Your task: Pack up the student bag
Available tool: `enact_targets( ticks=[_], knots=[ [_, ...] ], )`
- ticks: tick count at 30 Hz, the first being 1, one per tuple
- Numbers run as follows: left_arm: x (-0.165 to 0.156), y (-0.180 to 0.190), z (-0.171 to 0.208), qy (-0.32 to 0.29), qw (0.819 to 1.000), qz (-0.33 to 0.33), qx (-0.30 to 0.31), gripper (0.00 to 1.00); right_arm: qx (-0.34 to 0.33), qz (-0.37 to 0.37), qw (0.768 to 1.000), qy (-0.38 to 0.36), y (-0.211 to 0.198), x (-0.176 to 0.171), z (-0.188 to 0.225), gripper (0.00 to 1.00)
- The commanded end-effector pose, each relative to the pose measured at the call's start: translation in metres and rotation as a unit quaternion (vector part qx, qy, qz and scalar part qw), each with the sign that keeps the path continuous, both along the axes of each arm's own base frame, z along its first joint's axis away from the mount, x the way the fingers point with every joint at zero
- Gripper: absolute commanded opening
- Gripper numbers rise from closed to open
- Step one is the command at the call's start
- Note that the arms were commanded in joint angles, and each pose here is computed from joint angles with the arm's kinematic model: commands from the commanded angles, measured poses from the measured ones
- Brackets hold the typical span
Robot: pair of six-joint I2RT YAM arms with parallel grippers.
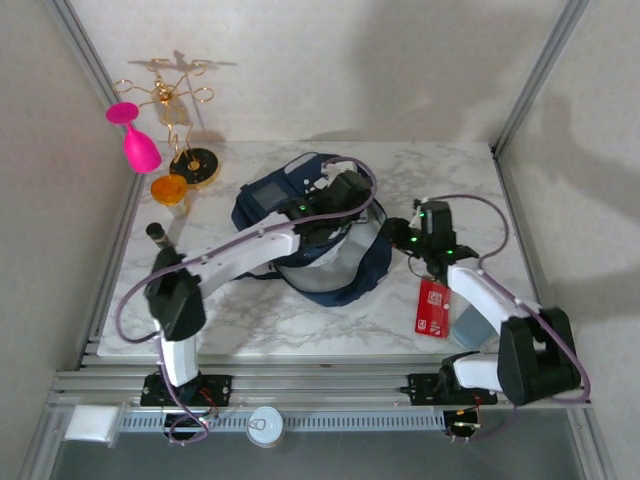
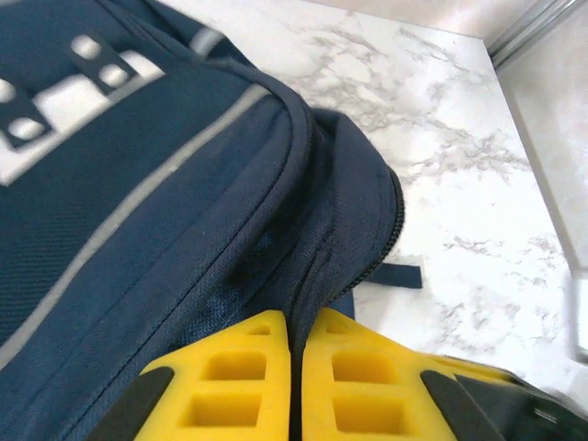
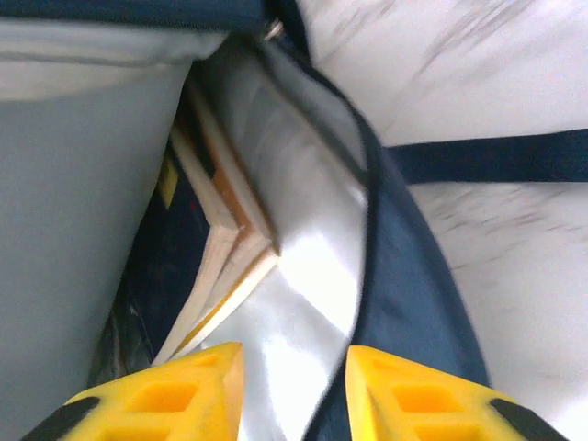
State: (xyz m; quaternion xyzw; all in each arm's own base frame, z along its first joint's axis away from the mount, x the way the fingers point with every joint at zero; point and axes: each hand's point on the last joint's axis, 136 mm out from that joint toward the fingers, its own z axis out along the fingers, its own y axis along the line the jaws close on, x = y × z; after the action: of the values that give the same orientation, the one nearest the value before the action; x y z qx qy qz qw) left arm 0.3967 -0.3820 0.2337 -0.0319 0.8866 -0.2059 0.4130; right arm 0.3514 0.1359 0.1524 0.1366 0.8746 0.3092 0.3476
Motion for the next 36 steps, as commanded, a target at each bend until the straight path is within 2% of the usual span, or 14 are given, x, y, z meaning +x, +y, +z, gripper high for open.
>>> enact_targets(
  ticks=[1,2,4,6,8,11,12,16,18,22,25,31,36],
  knots=[
    [0.021,-0.036,0.02,-0.013,0.997,0.008,-0.078,0.0,-0.049,-0.041,0.998,0.023,-0.042,-0.013,0.0,0.38],
    [0.023,-0.043,0.023,-0.013,0.996,0.001,-0.083,0.02,-0.055,-0.046,0.997,0.018,-0.048,-0.013,0.006,0.39],
    [0.022,-0.05,0.031,-0.011,0.996,-0.017,-0.092,0.21,-0.059,-0.041,0.997,0.008,-0.047,-0.013,0.018,0.41],
    [0.017,-0.043,0.047,-0.021,0.995,-0.024,-0.091,0.39,-0.051,-0.027,0.998,0.005,-0.042,-0.016,0.026,0.44],
    [0.005,-0.029,0.063,-0.026,0.995,-0.035,-0.095,0.5,-0.055,-0.012,0.998,0.005,-0.036,-0.02,0.03,0.46],
    [-0.017,0.009,0.082,-0.053,0.993,-0.026,-0.103,0.59,-0.085,0.014,0.996,0.02,-0.02,-0.03,0.029,0.48],
    [-0.024,0.027,0.078,-0.055,0.993,-0.015,-0.101,0.62,-0.099,0.023,0.995,0.025,-0.012,-0.034,0.028,0.49],
    [-0.04,0.106,0.038,-0.031,0.993,0.056,-0.096,0.66,-0.112,0.079,0.99,0.044,0.039,-0.056,0.02,0.52],
    [-0.046,0.142,0.006,-0.006,0.99,0.086,-0.116,0.67,-0.106,0.111,0.987,0.053,0.07,-0.07,0.013,0.53],
    [-0.058,0.2,-0.051,0.034,0.977,0.152,-0.144,0.69,-0.1,0.161,0.979,0.074,0.119,-0.089,-0.013,0.54],
    [-0.064,0.227,-0.084,0.058,0.968,0.185,-0.158,0.72,-0.053,0.209,0.972,0.09,0.144,-0.098,-0.031,0.56],
    [-0.066,0.249,-0.133,0.096,0.948,0.227,-0.201,0.75,-0.08,0.184,0.97,0.135,0.126,-0.093,-0.08,0.57],
    [-0.053,0.247,-0.156,0.123,0.936,0.243,-0.225,0.74,-0.042,0.157,0.979,0.122,0.105,-0.08,-0.09,0.57]
  ],
)
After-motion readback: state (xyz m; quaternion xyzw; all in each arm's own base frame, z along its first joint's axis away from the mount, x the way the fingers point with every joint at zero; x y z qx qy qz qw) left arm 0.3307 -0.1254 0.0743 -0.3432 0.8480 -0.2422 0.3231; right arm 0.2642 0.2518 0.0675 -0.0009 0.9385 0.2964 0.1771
